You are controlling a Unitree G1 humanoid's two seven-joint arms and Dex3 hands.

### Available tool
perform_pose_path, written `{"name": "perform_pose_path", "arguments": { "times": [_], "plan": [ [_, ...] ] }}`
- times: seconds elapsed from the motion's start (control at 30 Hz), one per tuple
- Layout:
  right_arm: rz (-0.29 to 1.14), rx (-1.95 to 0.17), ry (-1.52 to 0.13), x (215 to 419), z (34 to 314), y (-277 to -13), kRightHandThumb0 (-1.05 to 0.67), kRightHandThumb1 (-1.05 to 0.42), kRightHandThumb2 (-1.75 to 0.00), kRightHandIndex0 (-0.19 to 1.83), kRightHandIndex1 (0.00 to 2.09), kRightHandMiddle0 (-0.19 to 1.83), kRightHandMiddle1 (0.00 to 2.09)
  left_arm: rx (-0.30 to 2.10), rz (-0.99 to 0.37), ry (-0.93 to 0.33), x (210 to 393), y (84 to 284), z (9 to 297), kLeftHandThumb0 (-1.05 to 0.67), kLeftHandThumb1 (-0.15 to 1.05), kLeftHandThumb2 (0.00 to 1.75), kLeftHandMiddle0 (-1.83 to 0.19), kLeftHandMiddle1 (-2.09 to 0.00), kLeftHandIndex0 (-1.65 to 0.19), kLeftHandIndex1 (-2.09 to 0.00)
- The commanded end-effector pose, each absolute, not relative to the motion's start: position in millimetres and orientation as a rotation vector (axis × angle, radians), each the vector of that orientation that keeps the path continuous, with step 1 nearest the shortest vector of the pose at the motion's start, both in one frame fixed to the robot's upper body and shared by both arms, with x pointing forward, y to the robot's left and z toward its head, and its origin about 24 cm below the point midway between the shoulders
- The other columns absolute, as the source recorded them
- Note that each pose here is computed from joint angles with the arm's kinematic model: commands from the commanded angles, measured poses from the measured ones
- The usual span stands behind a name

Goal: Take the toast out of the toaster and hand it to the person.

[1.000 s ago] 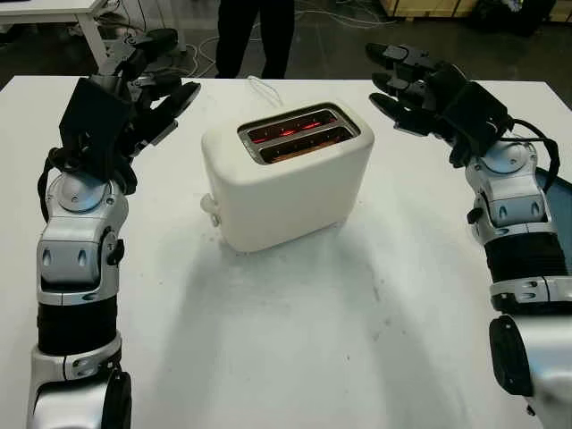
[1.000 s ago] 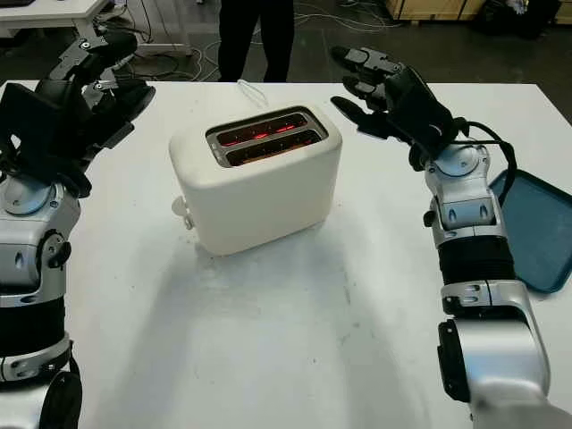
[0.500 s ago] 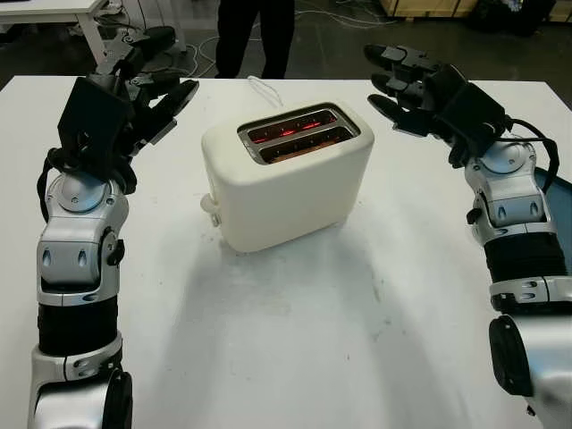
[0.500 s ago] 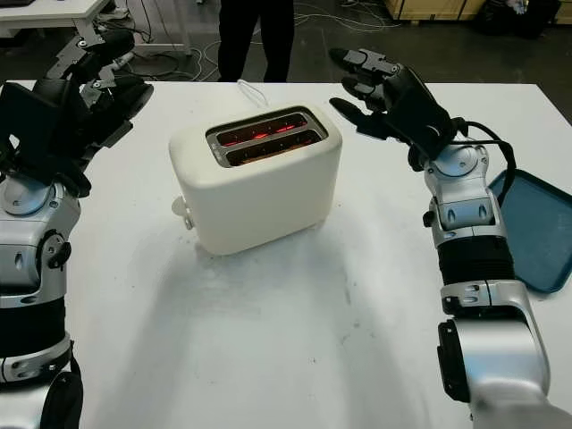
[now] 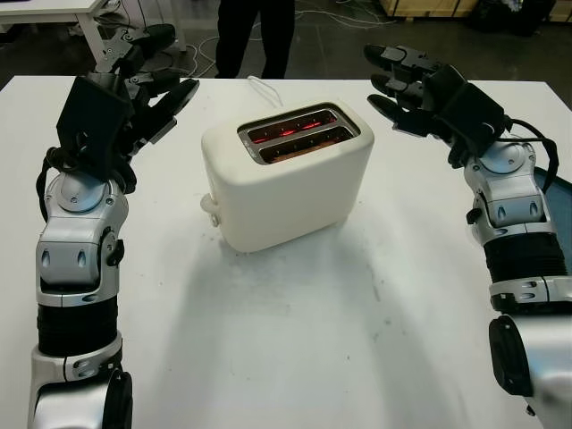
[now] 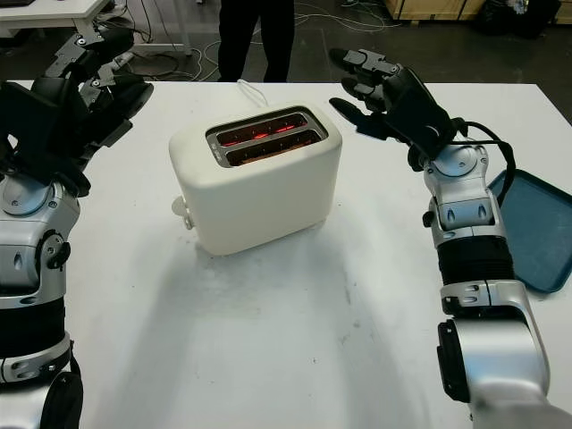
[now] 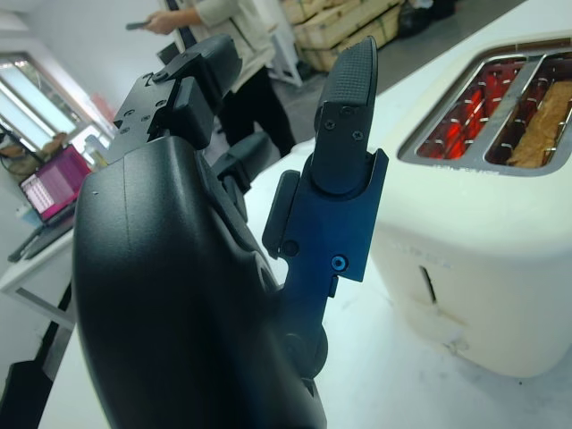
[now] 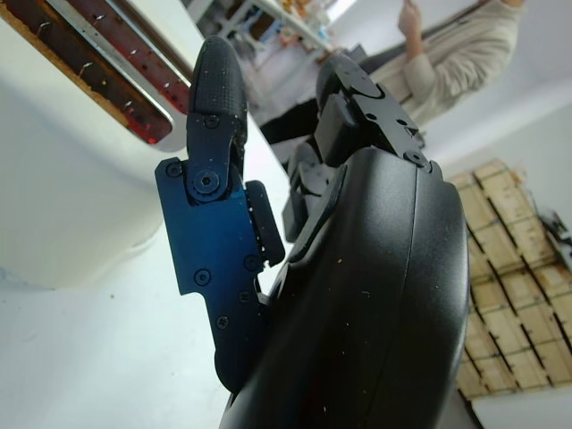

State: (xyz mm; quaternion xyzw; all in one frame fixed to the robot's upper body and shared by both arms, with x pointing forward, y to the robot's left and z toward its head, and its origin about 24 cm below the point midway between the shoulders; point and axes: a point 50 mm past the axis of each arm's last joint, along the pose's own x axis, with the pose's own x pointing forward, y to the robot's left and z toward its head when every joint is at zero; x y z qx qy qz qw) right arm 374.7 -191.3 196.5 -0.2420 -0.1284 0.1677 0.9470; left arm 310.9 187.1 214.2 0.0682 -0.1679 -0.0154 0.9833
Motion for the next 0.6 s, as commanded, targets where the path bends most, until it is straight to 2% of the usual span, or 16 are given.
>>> {"name": "perform_pose_path", "arguments": {
  "times": [0.0,0.57],
  "plan": [
    [0.338,-0.499,-0.26,374.6,195.3,-189.7,-0.67,-0.92,-0.4,0.35,0.02,0.35,0.01,0.151,-0.017,-0.337,310.0,188.5,214.7,-0.5,0.92,0.08,-0.01,-1.04,-0.18,-0.63],
    [0.339,-0.502,-0.272,374.9,196.3,-188.9,-0.67,-0.92,-0.4,0.36,0.02,0.37,0.01,0.147,-0.031,-0.341,310.8,187.6,215.9,-0.5,0.92,0.07,0.0,-1.05,-0.18,-0.62]
  ]
}}
